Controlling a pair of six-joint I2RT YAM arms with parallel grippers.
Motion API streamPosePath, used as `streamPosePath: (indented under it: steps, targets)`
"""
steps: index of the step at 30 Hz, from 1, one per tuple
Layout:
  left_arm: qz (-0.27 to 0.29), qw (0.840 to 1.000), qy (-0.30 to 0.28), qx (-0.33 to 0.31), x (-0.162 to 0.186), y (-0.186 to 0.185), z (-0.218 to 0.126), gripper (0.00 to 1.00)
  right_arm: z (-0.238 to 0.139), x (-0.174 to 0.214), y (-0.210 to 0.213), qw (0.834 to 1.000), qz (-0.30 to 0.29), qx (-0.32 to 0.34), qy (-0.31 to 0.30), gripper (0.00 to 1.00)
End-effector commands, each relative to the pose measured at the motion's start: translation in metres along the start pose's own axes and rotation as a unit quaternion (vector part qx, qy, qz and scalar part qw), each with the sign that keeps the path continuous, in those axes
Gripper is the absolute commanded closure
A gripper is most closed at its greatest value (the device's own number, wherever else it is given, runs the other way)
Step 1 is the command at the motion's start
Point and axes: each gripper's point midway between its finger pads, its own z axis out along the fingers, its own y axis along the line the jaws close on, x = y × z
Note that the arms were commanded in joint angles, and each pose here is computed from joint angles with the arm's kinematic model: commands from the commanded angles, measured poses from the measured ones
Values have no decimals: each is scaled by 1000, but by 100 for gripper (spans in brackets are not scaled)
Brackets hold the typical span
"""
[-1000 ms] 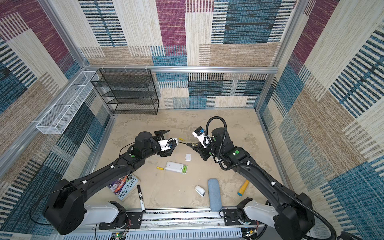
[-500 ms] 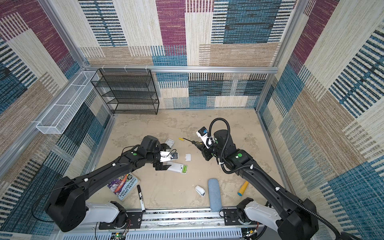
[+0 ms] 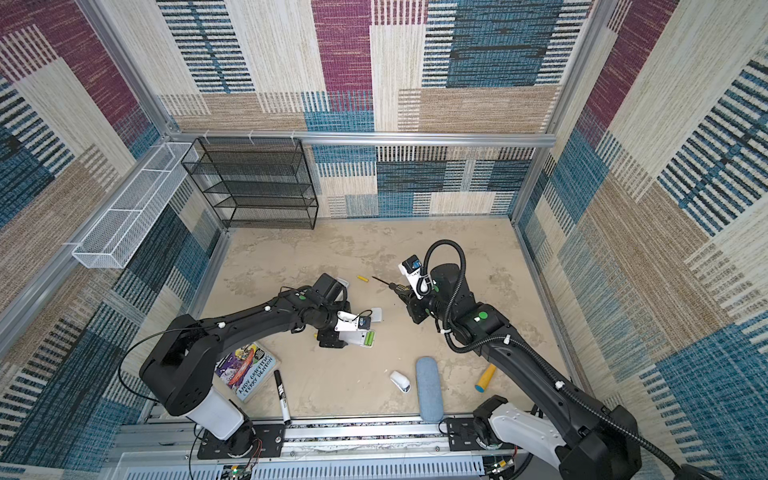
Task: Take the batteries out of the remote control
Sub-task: 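Lower the left gripper onto the white device and grasp it, then hold the device with the left gripper while the right aims the screwdriver at the batteries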
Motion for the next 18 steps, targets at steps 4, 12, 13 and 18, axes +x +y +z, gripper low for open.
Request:
streamPosePath:
  steps: [4, 12, 13, 18]
  targets:
    - [-16, 999, 37, 33, 11, -11, 11, 18, -2, -5, -3, 1000, 6, 9, -12, 100]
    - [-30, 997, 70, 34, 24, -14, 19, 23, -2, -3, -4, 1000, 10, 12, -10, 100]
    - [-34, 996, 73, 32, 25, -13, 21, 24, -2, -3, -4, 1000, 11, 14, -10, 100]
    - [-68, 995, 76, 22, 25, -9, 19, 28, -1, 0, -7, 999, 27, 22, -1, 100]
